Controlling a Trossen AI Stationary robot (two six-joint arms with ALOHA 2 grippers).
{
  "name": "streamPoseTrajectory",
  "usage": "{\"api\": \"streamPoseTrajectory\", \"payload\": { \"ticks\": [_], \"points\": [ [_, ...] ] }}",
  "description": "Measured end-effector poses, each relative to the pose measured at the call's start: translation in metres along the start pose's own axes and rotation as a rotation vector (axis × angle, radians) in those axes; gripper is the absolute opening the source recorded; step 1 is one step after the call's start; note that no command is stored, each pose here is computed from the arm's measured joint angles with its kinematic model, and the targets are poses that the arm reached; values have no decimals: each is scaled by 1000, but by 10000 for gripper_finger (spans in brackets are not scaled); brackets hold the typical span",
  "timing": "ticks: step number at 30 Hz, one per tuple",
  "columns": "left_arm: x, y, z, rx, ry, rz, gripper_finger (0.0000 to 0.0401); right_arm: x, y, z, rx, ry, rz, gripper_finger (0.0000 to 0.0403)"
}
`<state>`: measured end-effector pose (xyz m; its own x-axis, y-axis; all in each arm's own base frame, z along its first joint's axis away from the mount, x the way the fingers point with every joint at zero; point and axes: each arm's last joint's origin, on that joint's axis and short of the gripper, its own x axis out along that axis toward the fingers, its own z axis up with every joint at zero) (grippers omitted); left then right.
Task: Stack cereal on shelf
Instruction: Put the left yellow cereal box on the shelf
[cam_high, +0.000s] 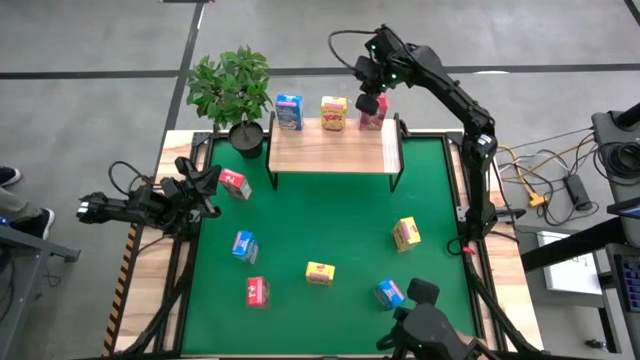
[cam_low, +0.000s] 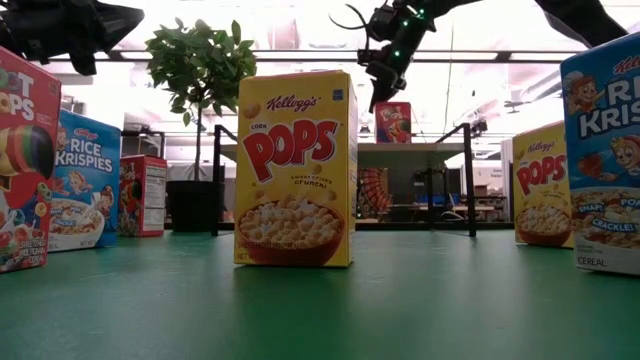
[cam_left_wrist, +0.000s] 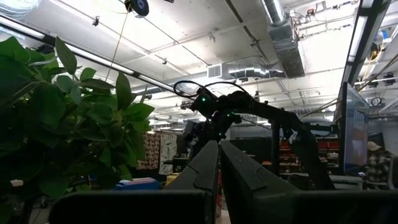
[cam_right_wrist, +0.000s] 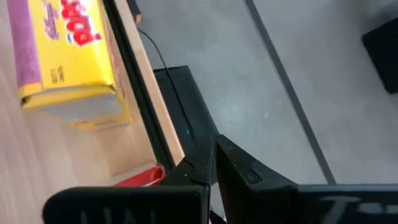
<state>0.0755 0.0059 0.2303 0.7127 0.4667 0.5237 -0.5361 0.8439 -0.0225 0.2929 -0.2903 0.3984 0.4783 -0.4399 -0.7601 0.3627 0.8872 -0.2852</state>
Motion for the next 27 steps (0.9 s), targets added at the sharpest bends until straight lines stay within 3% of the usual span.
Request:
{"api": "streamPoseTrajectory", "payload": {
  "ticks": [9, 14, 22, 27],
  "points": [
    [0, 0, 0, 0, 0, 0, 0, -20, 23, 19, -32, -110, 62, 9],
    [0, 0, 0, 0, 0, 0, 0, -38, 59, 34, -61, -195, 176, 9],
    [0, 0, 0, 0, 1, 0, 0, -32, 121, 46, -122, -146, 292, 9],
    [0, 0, 0, 0, 1, 0, 0, -10, 161, 43, -204, -8, 140, 9]
  ]
}}
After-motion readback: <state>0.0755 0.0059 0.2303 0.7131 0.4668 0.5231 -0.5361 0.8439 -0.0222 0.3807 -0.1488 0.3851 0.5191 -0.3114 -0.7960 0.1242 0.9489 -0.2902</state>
